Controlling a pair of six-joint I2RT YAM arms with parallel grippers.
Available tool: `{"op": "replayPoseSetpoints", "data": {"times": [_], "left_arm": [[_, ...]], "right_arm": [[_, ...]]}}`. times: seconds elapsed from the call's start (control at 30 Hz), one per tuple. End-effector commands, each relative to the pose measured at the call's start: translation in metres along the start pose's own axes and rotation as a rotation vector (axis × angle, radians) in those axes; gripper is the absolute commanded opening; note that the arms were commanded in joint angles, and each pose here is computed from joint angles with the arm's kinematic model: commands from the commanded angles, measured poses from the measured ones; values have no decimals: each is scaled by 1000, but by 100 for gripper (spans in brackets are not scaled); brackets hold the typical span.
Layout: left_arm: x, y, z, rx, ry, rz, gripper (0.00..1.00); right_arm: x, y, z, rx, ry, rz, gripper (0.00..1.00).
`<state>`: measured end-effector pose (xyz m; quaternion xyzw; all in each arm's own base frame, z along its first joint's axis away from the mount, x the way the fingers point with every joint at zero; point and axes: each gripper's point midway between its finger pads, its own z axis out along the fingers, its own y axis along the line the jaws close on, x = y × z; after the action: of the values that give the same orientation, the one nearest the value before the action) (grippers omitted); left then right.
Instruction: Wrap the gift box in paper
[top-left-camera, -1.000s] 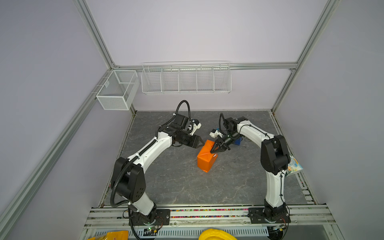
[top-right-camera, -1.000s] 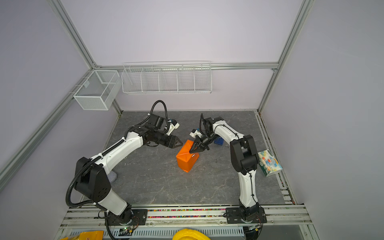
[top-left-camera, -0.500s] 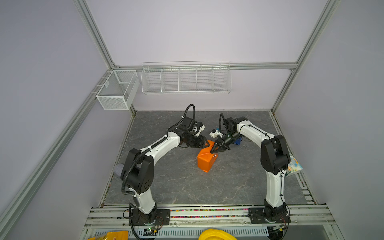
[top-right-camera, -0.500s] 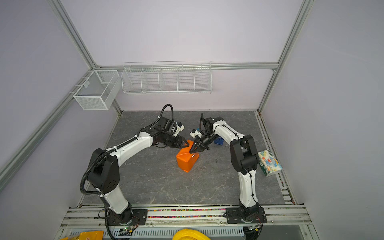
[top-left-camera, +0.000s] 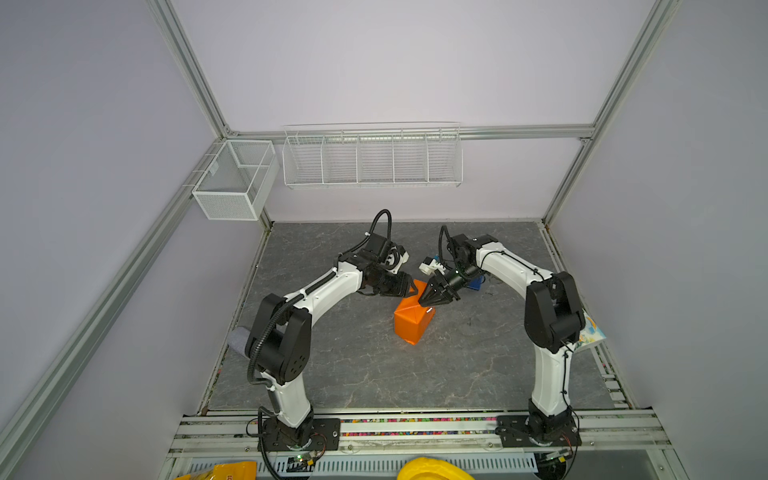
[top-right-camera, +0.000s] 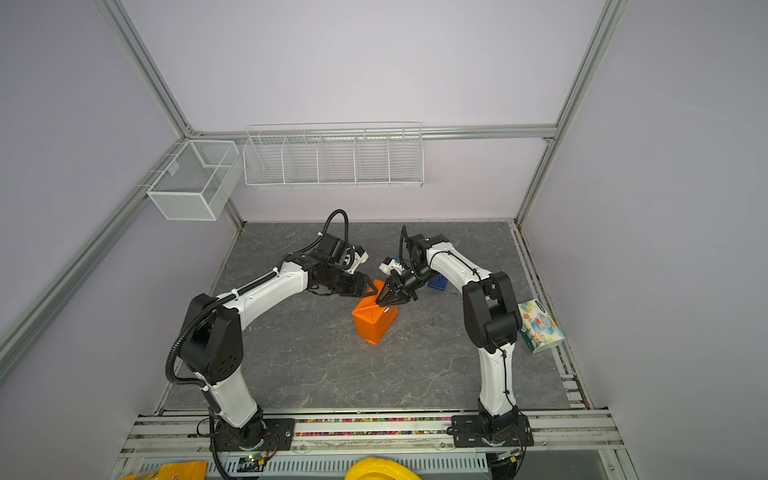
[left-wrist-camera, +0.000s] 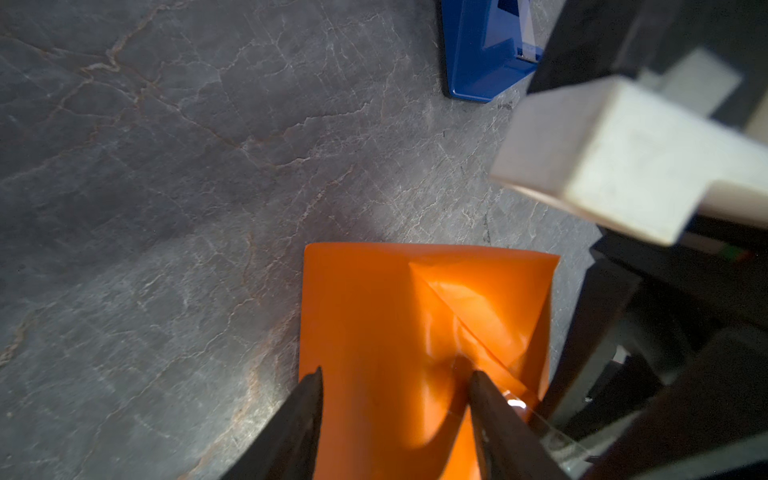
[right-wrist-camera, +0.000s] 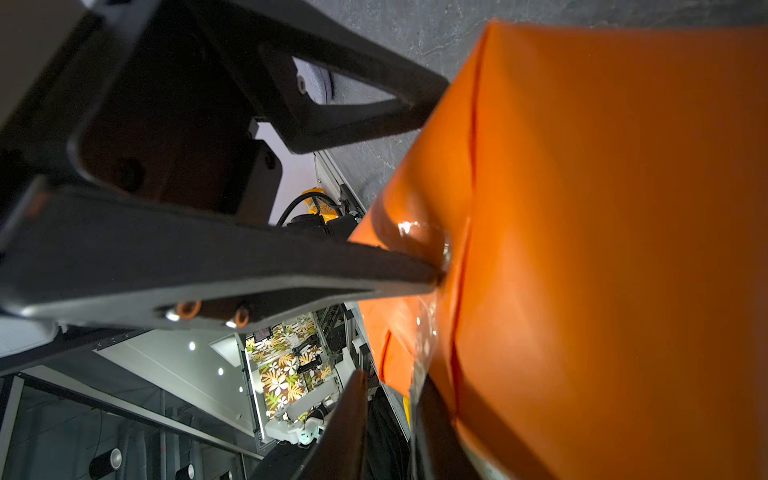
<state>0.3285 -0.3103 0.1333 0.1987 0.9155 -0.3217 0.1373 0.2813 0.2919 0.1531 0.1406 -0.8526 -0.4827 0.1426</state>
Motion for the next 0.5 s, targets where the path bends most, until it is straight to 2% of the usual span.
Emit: {"op": "replayPoseSetpoints", "data": {"times": [0.0,0.13,0.3,0.47], "left_arm": [[24,32,16,-118,94,-48,55],[24,31,16,-113,96,-50,55],[23,30,16,-113,105,-43,55],[25,31,18,-117,117,-37,55]], "right_arm": [[11,-8,0,51,-7,21,22],[19,-13,-1,61,-11,39,20],[25,-19,-2,83,-22,55,10],[31,-24,-3,98,-29,68,7]]}}
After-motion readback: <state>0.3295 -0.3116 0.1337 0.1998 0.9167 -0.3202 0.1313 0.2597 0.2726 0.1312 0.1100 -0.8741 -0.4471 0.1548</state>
